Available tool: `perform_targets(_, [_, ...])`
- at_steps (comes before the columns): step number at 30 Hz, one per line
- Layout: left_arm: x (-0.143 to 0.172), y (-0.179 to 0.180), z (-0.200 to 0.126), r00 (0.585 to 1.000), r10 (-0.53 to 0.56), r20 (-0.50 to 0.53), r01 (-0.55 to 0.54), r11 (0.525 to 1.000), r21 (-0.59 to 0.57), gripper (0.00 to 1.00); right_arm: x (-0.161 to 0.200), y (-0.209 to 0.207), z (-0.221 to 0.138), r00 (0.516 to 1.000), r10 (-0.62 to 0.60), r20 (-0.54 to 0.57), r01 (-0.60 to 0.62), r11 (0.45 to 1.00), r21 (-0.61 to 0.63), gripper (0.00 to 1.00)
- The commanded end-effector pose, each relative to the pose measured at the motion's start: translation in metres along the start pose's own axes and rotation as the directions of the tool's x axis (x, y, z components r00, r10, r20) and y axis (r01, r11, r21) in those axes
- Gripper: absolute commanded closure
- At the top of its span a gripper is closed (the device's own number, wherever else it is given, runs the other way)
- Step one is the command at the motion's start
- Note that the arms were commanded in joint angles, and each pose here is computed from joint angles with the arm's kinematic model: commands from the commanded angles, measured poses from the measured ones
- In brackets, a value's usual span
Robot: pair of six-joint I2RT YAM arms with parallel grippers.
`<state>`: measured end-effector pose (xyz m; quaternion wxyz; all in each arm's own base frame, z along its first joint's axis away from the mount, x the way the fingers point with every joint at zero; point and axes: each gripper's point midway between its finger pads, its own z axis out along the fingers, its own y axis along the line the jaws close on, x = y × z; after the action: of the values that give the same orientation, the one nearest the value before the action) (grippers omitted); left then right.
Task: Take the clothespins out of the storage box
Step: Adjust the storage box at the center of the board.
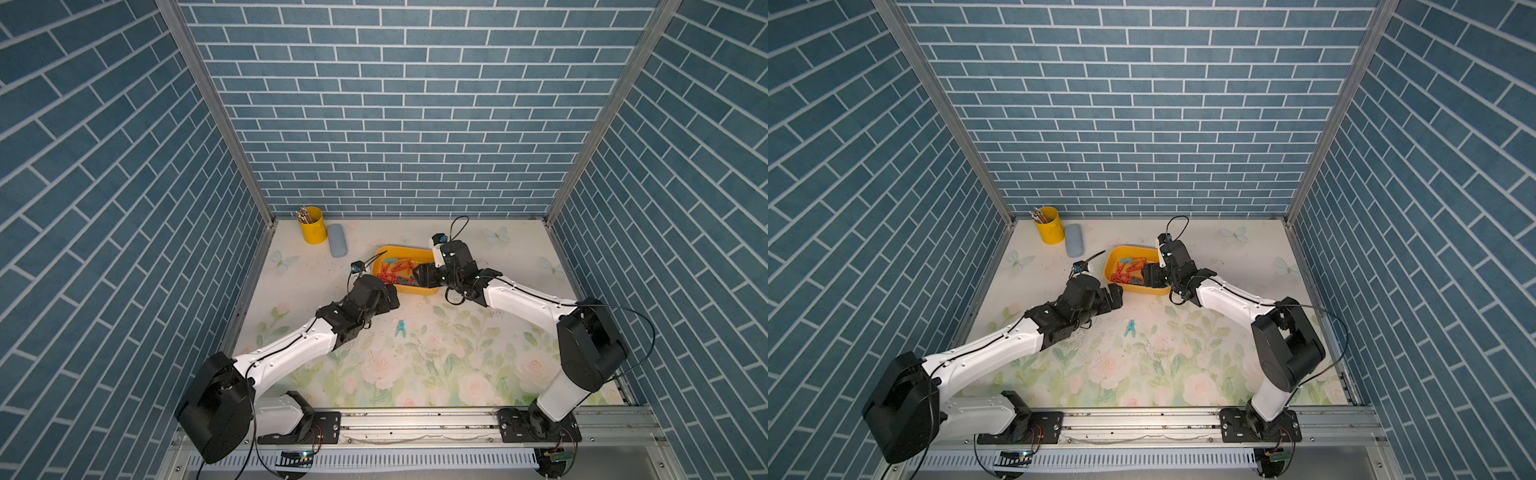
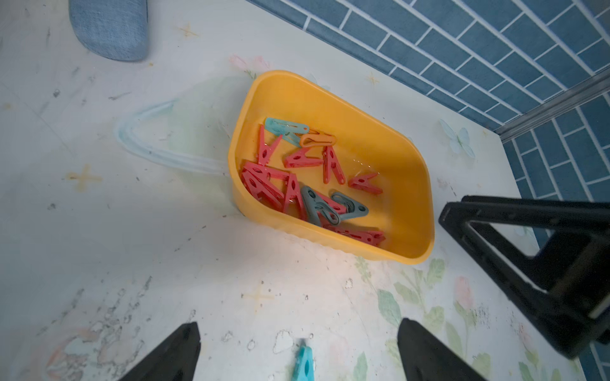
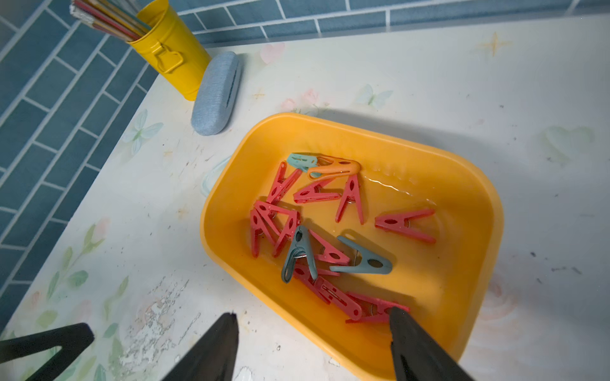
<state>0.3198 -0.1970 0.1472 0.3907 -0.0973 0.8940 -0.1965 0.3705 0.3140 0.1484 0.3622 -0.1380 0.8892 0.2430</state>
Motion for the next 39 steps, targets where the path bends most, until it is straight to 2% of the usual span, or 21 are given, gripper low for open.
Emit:
perform_targets(1, [-0.008, 0.01, 0.009, 0.996, 0.058, -0.067, -0.057, 0.998, 0.02, 0.0, 0.004, -0.01, 0.01, 0.998, 0.061, -0.03, -0.059, 0.996, 0.068, 0.33])
perform_targets(3, [-0.017, 0.014, 0.018, 0.995, 0.06, -0.075, -0.058, 0.998, 0.026, 0.0, 0.01, -0.016, 0.018, 0.996, 0.076, -0.053, -0.07, 0.992, 0.105, 0.41])
perform_targets(10, [-0.036, 0.009, 0.05, 0.99, 0.097, -0.103, -0.093, 0.995, 0.04, 0.0, 0.026, -0.038, 0.039, 0.987, 0.115, -0.113, -0.092, 0.978, 0.187, 0.59])
perform_targets(18, [-0.032, 0.007, 0.073, 0.985, 0.107, -0.134, -0.101, 0.994, 0.05, 0.0, 0.028, -0.077, 0.045, 0.979, 0.151, -0.135, -0.115, 0.962, 0.247, 0.6])
perform_targets(28, [-0.032, -0.003, 0.084, 0.986, 0.091, -0.14, -0.079, 0.992, 0.094, 0.0, 0.004, -0.082, 0.064, 0.981, 0.139, -0.135, -0.101, 0.962, 0.254, 0.61])
perform_targets(33, [-0.032, -0.006, 0.095, 0.981, 0.116, -0.152, -0.102, 0.99, 0.099, 0.0, -0.005, -0.086, 0.077, 0.971, 0.188, -0.145, -0.14, 0.947, 0.29, 0.63])
perform_targets(39, [-0.04, -0.005, 0.113, 0.976, 0.161, -0.146, -0.153, 0.986, 0.062, 0.0, -0.005, -0.089, 0.083, 0.96, 0.24, -0.143, -0.185, 0.93, 0.317, 0.61])
